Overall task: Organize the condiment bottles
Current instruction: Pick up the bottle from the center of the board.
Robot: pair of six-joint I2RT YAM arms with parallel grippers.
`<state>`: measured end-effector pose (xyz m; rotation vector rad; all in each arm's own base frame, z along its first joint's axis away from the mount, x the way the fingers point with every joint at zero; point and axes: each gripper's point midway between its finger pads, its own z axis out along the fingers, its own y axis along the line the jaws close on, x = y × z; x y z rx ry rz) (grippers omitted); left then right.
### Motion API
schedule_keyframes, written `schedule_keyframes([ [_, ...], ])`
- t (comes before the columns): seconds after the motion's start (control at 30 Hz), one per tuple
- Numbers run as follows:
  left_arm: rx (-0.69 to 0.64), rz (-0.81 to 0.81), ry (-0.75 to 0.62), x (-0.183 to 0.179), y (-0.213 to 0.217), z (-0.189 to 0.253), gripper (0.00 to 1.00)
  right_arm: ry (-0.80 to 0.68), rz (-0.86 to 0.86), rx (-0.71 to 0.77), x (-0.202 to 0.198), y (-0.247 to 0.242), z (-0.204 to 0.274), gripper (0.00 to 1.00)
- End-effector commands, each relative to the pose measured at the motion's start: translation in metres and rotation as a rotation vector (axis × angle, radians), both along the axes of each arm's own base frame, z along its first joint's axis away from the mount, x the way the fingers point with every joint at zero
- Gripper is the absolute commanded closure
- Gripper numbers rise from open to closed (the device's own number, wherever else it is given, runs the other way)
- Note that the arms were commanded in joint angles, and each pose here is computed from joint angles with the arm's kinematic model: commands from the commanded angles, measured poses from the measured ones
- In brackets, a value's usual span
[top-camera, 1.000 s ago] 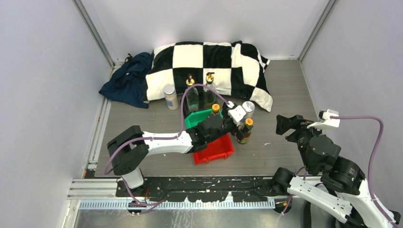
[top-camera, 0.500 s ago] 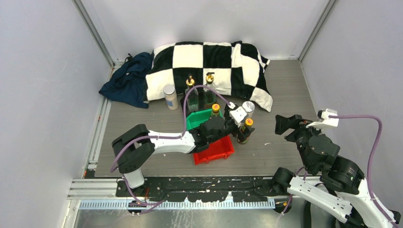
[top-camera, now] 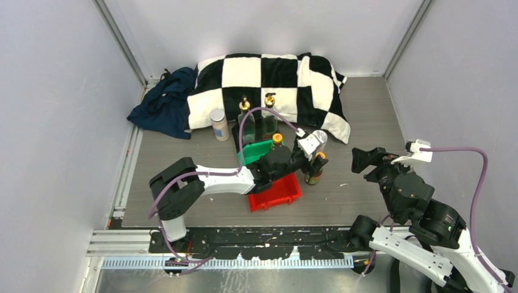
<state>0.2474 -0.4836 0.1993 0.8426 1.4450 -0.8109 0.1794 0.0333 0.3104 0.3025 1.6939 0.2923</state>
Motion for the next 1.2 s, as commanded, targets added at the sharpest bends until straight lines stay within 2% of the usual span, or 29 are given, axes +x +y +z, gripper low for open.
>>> schedule_keyframes([
  [0.0, -0.095, -0.025, -0.038, 0.002, -0.013, 0.035, 0.44, -0.016, 0.000, 0.021, 0.002, 0.003, 0.007, 0.20],
  [0.03, -0.096, -0.027, -0.037, 0.002, -0.013, 0.036, 0.53, -0.016, 0.000, 0.021, 0.002, 0.003, 0.007, 0.20],
  [0.07, -0.097, -0.028, -0.037, 0.002, -0.014, 0.037, 0.71, -0.014, -0.001, 0.021, 0.002, 0.002, 0.007, 0.20],
  [0.1, -0.098, -0.029, -0.036, 0.002, -0.014, 0.038, 0.83, -0.015, 0.000, 0.023, 0.001, 0.002, 0.007, 0.20],
  [0.17, -0.099, -0.030, -0.033, 0.002, -0.014, 0.039, 0.99, -0.014, 0.000, 0.025, 0.001, 0.001, 0.008, 0.20],
  [0.4, -0.109, -0.032, -0.032, -0.001, -0.012, 0.045, 1.00, -0.016, 0.006, 0.041, -0.002, 0.000, 0.009, 0.20],
  [0.67, -0.085, -0.036, -0.072, -0.010, -0.014, 0.072, 1.00, -0.013, -0.003, 0.027, -0.002, -0.002, 0.009, 0.20],
  [1.17, -0.074, 0.036, -0.195, -0.018, 0.021, 0.177, 1.00, -0.027, 0.007, 0.023, -0.003, -0.003, 0.021, 0.19],
])
